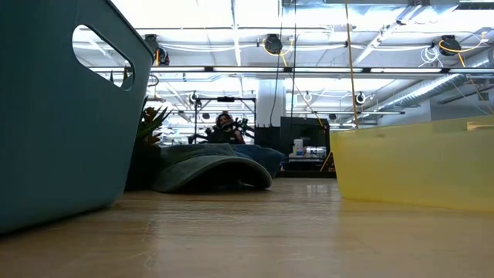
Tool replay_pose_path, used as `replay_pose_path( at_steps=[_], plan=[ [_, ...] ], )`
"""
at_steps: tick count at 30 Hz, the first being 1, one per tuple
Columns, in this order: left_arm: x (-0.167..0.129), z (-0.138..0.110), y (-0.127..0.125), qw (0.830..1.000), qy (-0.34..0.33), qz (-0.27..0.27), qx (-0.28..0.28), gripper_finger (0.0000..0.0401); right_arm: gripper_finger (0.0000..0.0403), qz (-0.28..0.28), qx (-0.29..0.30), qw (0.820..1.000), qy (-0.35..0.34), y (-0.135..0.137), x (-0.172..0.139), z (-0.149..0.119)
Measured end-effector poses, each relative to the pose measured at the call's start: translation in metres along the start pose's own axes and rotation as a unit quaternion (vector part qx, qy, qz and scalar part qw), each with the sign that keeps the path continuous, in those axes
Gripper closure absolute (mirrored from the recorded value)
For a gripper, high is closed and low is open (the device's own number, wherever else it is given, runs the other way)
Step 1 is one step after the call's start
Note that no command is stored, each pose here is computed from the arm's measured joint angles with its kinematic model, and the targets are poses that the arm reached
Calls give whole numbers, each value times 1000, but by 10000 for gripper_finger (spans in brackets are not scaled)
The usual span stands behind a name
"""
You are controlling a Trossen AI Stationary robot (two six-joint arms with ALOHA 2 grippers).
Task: Pick & Place hat
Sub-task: Put the right blue cap into the blue bin
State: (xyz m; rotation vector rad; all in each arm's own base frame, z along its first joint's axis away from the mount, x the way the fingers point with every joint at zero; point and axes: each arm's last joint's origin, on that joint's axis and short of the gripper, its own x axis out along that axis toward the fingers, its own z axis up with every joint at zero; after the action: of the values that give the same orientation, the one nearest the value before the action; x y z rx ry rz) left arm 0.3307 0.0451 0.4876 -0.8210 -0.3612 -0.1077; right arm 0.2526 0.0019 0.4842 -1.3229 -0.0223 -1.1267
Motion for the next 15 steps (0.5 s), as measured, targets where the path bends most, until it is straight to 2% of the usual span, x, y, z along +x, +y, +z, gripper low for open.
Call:
replay_pose_path(
  at_steps=[4, 9, 15],
  plan=[
    [0, -1, 0, 1000, 10, -9, 0, 77, 403, -3, 0, 1000, 3, 0, 1, -2],
    [0, -1, -1, 1000, 17, -13, -7, 168, 403, -2, -1, 1000, 3, 0, 1, -1],
    [0, 3, 2, 997, 12, -11, -74, 281, 403, -2, -1, 1000, 3, 0, 1, -1]
  ],
)
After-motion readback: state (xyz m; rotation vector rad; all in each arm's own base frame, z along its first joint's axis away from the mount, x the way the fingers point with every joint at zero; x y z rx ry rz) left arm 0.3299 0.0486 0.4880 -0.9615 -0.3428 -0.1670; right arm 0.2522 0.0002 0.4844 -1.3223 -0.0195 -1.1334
